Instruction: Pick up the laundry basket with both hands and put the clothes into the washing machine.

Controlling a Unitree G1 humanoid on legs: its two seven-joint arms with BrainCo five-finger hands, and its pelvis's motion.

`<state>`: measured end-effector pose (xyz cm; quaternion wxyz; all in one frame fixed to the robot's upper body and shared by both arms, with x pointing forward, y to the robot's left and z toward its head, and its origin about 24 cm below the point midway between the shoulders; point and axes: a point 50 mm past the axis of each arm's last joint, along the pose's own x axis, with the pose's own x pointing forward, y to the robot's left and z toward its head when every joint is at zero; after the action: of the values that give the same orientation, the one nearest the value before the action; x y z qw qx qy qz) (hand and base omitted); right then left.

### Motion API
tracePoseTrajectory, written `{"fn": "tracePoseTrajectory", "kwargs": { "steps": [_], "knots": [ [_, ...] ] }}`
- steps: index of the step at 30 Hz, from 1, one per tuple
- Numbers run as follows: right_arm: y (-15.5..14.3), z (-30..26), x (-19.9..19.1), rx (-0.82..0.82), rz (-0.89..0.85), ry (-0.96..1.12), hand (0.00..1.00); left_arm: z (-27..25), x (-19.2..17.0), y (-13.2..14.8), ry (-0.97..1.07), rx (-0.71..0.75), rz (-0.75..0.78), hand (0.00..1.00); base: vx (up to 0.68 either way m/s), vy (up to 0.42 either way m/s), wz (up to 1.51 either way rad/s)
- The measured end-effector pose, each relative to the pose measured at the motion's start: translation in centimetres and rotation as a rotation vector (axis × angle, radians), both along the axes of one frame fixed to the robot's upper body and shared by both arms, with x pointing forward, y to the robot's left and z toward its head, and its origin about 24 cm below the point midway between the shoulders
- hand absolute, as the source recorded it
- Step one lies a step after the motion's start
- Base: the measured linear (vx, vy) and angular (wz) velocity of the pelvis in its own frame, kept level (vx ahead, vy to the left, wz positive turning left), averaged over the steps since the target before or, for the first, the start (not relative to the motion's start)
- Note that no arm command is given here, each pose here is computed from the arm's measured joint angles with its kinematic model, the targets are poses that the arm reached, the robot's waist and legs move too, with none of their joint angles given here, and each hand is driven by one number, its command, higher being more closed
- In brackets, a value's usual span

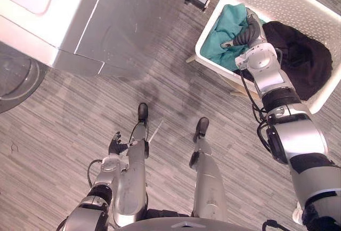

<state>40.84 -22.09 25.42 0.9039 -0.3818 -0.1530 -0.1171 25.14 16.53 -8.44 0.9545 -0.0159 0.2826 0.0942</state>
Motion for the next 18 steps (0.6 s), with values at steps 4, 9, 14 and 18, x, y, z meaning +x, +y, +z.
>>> {"fn": "tracePoseTrajectory", "kwargs": {
  "steps": [4,9,14,18],
  "knots": [
    [0.2,1.2,0.2,-0.005,-0.006,-0.016,0.00,0.6,0.7,-0.1,-0.029,-0.020,0.039,0.00,-0.01,-0.009,0.10],
    [-0.1,1.5,0.3,-0.006,-0.019,-0.015,1.00,1.1,1.1,0.2,-0.058,-0.063,0.102,0.00,0.00,-0.002,0.06],
    [0.4,2.6,0.2,-0.050,-0.022,-0.060,1.00,1.6,1.5,0.6,-0.088,-0.107,0.164,0.00,-0.03,-0.002,-0.04],
    [1.1,2.4,0.2,-0.090,-0.007,-0.051,1.00,1.7,1.5,0.7,-0.093,-0.120,0.183,0.00,0.00,-0.018,-0.08]
  ]
}}
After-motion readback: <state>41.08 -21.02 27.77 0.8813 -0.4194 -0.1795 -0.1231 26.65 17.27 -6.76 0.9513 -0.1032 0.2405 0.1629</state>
